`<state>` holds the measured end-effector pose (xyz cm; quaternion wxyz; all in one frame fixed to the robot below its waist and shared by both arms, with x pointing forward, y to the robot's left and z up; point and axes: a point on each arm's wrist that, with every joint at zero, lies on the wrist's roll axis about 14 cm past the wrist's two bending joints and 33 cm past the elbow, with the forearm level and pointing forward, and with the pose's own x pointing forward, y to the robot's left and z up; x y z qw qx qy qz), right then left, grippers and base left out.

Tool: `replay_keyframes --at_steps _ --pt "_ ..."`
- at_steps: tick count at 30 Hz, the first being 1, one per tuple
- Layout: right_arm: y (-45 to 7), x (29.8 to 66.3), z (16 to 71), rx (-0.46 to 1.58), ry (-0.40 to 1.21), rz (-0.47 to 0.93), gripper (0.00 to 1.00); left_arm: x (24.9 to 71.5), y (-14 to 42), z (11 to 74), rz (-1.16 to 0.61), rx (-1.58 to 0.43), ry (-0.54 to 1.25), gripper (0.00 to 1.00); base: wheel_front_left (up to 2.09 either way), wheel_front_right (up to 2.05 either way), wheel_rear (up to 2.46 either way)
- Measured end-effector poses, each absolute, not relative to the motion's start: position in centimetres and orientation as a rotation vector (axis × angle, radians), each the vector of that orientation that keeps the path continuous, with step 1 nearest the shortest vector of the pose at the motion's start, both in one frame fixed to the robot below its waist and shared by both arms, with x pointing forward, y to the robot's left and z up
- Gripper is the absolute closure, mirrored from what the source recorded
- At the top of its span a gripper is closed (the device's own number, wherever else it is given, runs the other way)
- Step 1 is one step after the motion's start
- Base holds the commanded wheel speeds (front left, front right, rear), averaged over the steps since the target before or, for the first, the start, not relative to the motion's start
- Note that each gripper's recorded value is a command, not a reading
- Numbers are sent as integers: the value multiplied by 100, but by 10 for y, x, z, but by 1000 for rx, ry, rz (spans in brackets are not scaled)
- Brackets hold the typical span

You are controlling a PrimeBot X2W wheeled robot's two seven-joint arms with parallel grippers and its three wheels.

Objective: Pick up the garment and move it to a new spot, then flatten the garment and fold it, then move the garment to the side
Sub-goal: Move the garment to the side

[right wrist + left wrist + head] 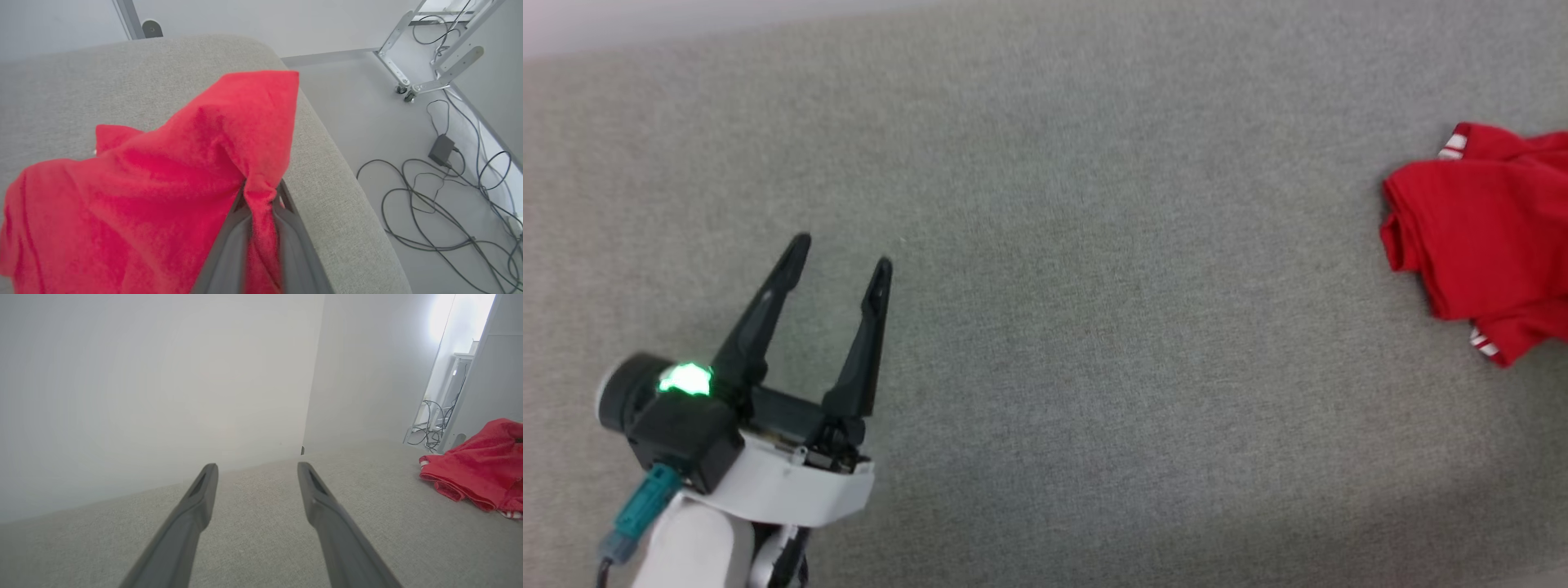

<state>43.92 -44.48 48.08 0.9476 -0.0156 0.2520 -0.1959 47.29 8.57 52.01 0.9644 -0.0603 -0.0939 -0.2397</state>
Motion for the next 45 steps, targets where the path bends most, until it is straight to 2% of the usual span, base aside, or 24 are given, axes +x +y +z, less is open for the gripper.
replay_keyframes --at_steps 8,19,20,21,22,23,24,32,40,45 --pt "-462 460 467 -169 506 -452 100 491 80 512 -529 -100 -200 0 0 0 0" --pt "-453 465 430 -194 577 -451 100 499 95 508 -482 -68 -205 0 0 0 0" --pt "-454 465 431 -193 571 -454 95 499 95 508 -479 -68 -206 0 0 0 0" --pt "-455 465 432 -197 565 -456 67 499 96 509 -476 -69 -208 0 0 0 0" --pt "-456 465 433 -208 563 -456 51 499 96 509 -473 -68 -208 0 0 0 0" --pt "-457 465 436 -209 552 -458 4 499 96 509 -471 -68 -207 0 0 0 0" --pt "-458 466 441 -207 535 -461 0 498 96 510 -468 -69 -208 0 0 0 0" --pt "-458 474 487 -287 380 -436 0 490 109 522 -396 -96 -214 0 0 0 0" --pt "-389 483 491 -270 286 -259 0 461 138 521 -300 -88 -168 0 0 0 0" --pt "-327 483 491 -219 226 -116 0 437 156 513 -239 -100 -122 0 0 0 0"
